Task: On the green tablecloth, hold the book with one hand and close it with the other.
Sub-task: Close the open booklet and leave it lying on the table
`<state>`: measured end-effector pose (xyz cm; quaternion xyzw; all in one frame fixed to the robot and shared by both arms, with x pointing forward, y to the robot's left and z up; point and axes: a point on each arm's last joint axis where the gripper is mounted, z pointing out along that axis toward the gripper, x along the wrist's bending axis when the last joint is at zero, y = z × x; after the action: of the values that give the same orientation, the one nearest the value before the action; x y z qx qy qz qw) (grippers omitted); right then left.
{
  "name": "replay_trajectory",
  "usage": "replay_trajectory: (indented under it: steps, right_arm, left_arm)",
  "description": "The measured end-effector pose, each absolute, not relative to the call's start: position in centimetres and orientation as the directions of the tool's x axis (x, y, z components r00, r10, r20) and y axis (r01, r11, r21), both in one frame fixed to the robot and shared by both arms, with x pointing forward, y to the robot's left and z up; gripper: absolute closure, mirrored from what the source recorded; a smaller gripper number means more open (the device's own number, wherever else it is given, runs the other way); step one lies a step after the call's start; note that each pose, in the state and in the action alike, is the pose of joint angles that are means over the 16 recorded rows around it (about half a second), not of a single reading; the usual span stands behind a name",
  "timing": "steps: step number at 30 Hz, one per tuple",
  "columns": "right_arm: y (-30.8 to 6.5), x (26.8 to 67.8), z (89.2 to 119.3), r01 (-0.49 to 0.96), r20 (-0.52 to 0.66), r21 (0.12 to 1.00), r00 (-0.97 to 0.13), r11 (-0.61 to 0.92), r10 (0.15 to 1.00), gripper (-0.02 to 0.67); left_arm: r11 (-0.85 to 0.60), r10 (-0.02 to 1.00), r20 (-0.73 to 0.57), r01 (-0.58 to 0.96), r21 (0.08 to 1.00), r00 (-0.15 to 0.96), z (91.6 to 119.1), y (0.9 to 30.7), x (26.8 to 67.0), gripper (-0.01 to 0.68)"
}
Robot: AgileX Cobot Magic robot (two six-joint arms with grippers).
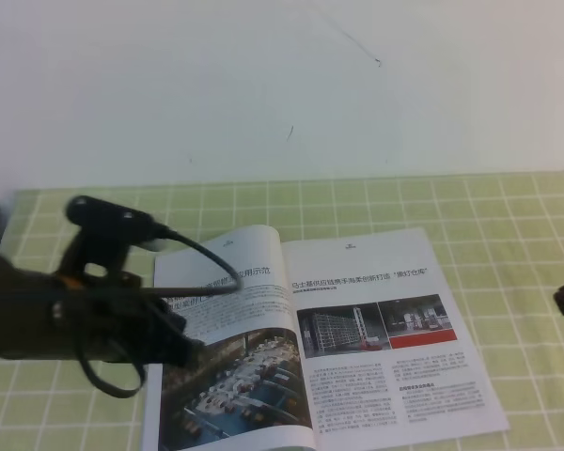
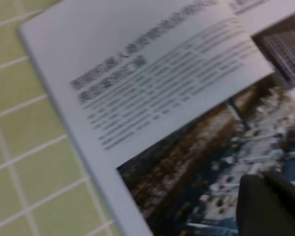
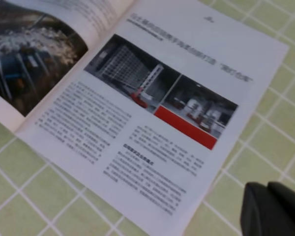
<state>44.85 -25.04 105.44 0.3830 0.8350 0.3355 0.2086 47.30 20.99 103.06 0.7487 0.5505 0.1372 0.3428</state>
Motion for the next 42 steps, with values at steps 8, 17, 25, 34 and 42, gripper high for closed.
replay_trajectory:
  steps: [8,17,25,34,42]
  right_arm:
    - [-21.9,49.3,100.9,0.486,-0.082,0.650,-0.719,0.584,0.690,0.652]
    - [-20.0,53.1,94.1,0.558,-0.036,0.529,-0.737,0.639,0.674,0.652]
    - [-19.7,54.4,90.4,0.608,0.006,0.459,-0.731,0.648,0.682,0.652]
    - [-19.7,54.5,89.8,0.617,0.017,0.449,-0.729,0.646,0.684,0.652]
    - [-19.6,54.5,89.8,0.623,0.028,0.449,-0.727,0.641,0.686,0.652]
  left_arm:
    - [-0.337,0.857,-0.141,0.746,0.574,0.496,101.9,16.4,48.6,0.676]
    - [-0.296,0.907,-0.103,0.792,0.534,0.409,101.1,17.3,50.1,0.676]
    - [-0.245,0.951,-0.041,0.826,0.507,0.307,100.0,19.6,51.6,0.676]
    - [-0.256,0.961,0.011,0.877,0.406,0.276,96.3,20.5,53.3,0.676]
    - [-0.302,0.950,0.025,0.894,0.331,0.312,93.3,19.0,54.2,0.676]
